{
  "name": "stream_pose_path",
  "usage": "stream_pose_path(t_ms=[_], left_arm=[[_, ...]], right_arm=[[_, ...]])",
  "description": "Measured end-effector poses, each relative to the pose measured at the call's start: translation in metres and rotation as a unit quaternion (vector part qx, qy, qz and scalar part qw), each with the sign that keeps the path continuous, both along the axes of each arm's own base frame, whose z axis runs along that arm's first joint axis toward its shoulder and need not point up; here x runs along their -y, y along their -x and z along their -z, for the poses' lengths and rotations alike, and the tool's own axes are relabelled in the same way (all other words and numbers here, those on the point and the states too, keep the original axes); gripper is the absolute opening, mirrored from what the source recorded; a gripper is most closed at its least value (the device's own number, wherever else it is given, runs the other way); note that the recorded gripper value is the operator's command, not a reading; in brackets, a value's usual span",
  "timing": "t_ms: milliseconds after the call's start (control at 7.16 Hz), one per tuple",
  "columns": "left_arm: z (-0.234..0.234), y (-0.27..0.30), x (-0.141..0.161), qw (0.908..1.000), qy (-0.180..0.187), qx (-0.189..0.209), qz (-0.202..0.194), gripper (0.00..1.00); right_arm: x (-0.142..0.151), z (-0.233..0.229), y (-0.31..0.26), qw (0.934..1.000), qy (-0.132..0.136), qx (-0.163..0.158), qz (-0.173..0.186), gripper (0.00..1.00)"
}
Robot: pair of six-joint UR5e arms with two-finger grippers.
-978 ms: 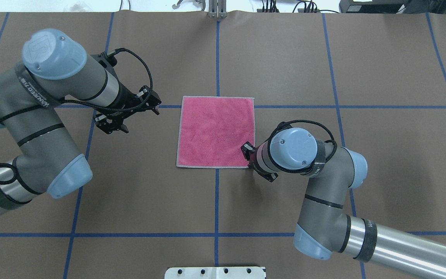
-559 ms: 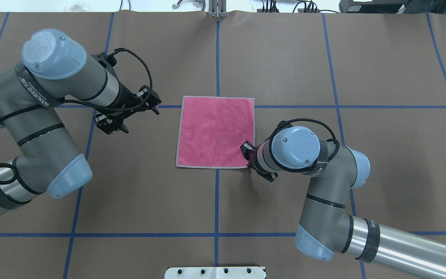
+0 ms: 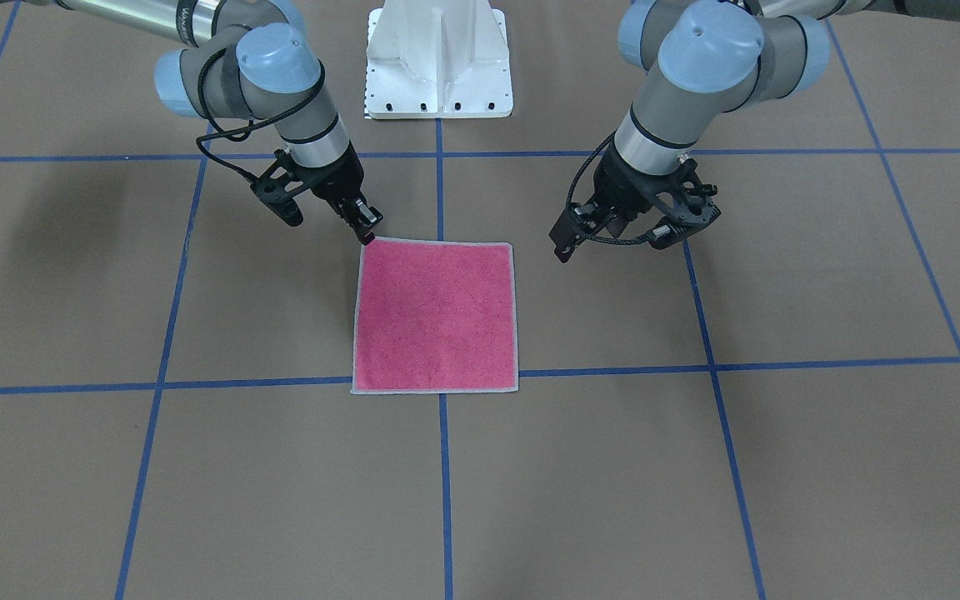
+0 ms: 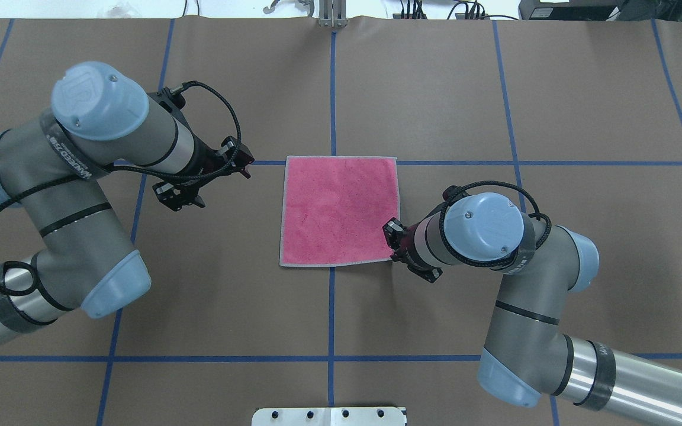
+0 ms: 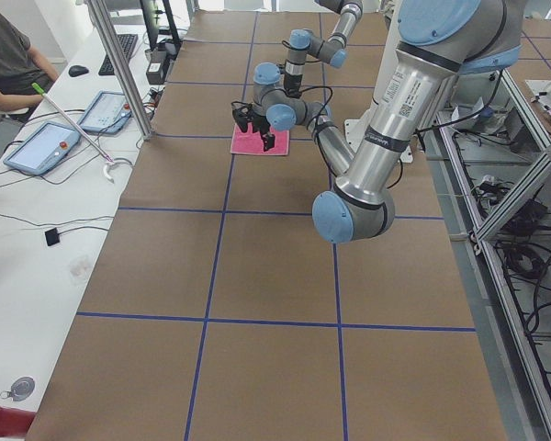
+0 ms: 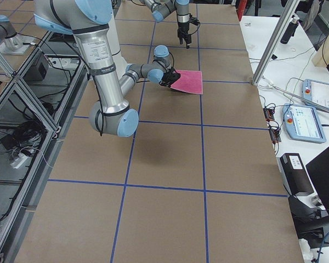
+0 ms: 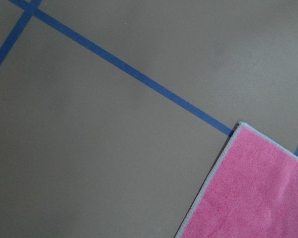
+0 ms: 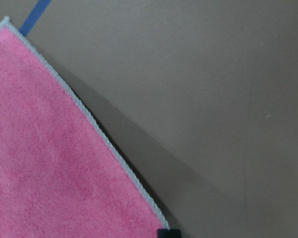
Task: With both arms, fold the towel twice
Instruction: 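Lower the left gripper onto the towel's other near corner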
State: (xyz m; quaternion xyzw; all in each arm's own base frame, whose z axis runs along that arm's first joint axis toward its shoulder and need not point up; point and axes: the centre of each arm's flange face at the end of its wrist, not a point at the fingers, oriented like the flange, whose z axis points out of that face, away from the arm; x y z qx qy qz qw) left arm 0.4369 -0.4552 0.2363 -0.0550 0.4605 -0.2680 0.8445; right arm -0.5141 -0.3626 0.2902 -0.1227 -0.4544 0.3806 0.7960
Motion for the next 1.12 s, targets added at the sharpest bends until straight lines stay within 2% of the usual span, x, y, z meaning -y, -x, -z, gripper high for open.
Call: stream_pose_path(t_ms=[140,559,698,1117], left_arm=[[0.001,-0.024,-0.019,1.0,-0.001,0.006,0.006,0.97],[-0.007,-0.092,-0.065,0.9996,0.002,0.029,-0.006,0.79],[-0.004,-0.114,-0.069,0.9993,0.006,0.033,-0.013,0.71],[-0.002,-0.14,-0.069,0.9989,0.009,0.042,-0.02,0.59]], right_arm=[[-0.001,-0.001,-0.002,1.0,0.001,0.001,0.002,0.0],[-0.002,-0.002,-0.003,1.0,0.002,0.001,0.003,0.0],[-0.002,-0.002,-0.002,1.0,0.002,0.0,0.004,0.0],[-0.002,-0.003,-0.001,1.0,0.002,-0.001,0.004,0.0]])
